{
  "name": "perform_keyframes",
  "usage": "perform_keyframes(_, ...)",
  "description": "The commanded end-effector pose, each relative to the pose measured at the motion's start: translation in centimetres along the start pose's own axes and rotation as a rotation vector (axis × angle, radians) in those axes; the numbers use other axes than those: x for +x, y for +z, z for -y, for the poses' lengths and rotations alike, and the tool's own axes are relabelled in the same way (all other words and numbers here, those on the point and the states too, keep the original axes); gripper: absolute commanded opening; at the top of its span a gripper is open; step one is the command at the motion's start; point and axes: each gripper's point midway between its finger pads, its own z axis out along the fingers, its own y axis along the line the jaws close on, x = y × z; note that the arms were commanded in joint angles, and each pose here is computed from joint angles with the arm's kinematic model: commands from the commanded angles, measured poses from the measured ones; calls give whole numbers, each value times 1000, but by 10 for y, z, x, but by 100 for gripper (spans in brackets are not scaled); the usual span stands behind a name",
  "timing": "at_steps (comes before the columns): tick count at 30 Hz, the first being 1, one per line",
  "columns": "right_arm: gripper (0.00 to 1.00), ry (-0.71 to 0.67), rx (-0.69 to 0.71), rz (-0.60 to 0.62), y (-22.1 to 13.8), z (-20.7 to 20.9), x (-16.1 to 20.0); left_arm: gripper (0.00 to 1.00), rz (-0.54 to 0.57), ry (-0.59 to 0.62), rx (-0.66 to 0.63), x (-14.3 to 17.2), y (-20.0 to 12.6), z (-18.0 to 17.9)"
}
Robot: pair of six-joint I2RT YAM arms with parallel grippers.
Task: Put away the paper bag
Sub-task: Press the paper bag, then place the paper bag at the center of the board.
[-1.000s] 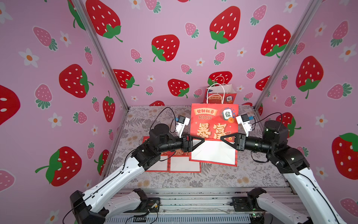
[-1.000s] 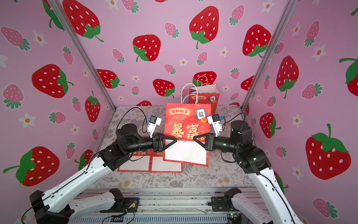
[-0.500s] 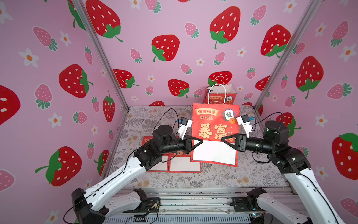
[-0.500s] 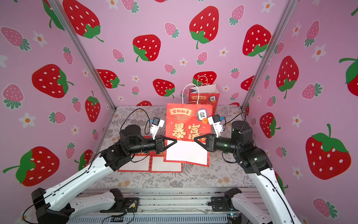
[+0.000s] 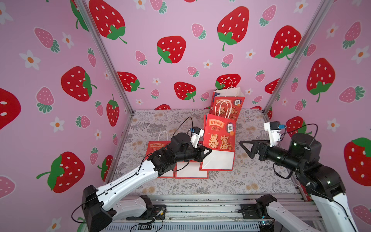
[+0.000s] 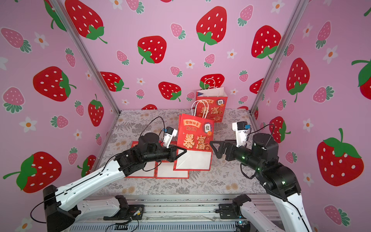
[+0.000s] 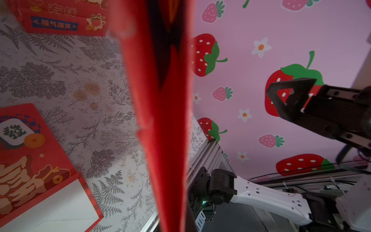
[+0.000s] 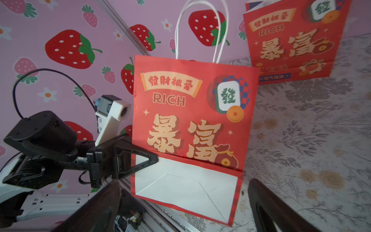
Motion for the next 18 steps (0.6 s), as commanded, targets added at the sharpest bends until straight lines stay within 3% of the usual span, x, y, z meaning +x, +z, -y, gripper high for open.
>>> perform_keyframes(1, 99, -1, 139, 154, -22, 23, -18, 0, 13, -40, -76, 7, 19, -20)
perform_keyframes(7, 99, -10, 172, 215, -35, 26, -26, 0, 10, -95, -114, 20, 55, -39)
perform_keyframes(18, 99, -14, 155, 207, -33, 24, -23, 0, -52, -192, -119, 46, 121, -65)
